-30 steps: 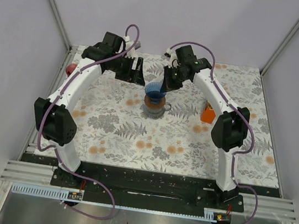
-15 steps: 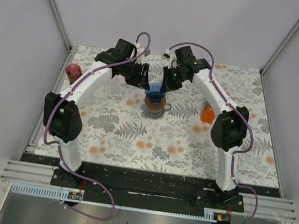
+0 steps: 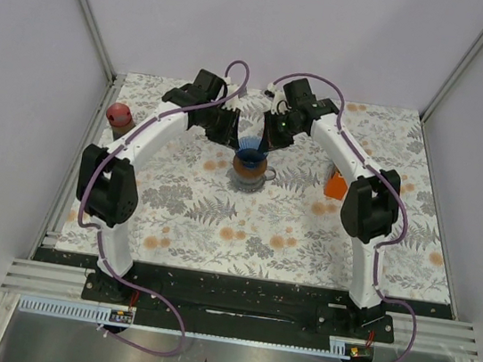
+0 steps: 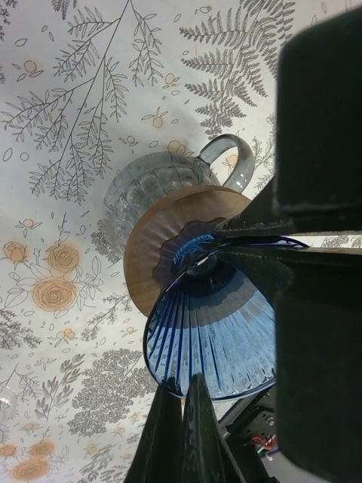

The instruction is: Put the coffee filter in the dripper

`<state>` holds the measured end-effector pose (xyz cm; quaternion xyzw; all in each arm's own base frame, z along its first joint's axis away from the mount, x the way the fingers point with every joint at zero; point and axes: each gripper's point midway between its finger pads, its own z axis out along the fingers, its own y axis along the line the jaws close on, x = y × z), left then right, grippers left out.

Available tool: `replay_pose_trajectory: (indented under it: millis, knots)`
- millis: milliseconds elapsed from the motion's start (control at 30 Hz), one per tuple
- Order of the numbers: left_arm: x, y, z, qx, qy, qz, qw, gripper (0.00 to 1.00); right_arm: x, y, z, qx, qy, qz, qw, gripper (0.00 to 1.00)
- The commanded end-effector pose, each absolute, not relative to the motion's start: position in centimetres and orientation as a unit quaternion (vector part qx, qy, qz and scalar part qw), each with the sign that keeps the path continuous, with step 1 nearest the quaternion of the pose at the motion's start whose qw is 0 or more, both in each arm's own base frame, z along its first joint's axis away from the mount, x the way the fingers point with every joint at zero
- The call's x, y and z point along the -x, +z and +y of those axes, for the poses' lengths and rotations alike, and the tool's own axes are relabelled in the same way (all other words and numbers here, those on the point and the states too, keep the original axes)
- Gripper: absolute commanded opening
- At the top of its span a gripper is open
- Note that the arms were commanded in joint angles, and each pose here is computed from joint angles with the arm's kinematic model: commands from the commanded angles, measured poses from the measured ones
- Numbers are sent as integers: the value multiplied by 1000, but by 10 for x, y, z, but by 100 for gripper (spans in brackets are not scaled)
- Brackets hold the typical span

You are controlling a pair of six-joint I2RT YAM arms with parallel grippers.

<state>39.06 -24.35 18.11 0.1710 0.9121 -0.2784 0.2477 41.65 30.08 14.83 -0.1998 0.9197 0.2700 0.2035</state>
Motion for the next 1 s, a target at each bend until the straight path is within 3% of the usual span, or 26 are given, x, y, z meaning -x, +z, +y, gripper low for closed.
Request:
replay_pose_trajectory:
  millis: [0,67,267,567,800,900,967]
  knots:
    - [-388,163,-257,-183,-289,911,232,20,-414,130,302,212,262,920,201,0]
    - [-388,158,-257,-184,-288,912,227,19,-413,126,302,211,265,920,198,0]
    - [-380,137,-250,-189,-269,921,209,0,-412,114,296,213,248,925,194,0]
    - [-361,88,-236,-187,-242,939,154,0,-400,85,287,210,231,935,166,0]
    - [-371,102,-238,-193,-243,933,182,0,-402,93,288,212,235,933,172,0]
    - [-380,127,-244,-197,-253,924,208,9,-404,111,293,213,246,929,178,2]
    - [-384,143,-248,-199,-260,919,220,17,-405,123,297,216,256,924,185,13]
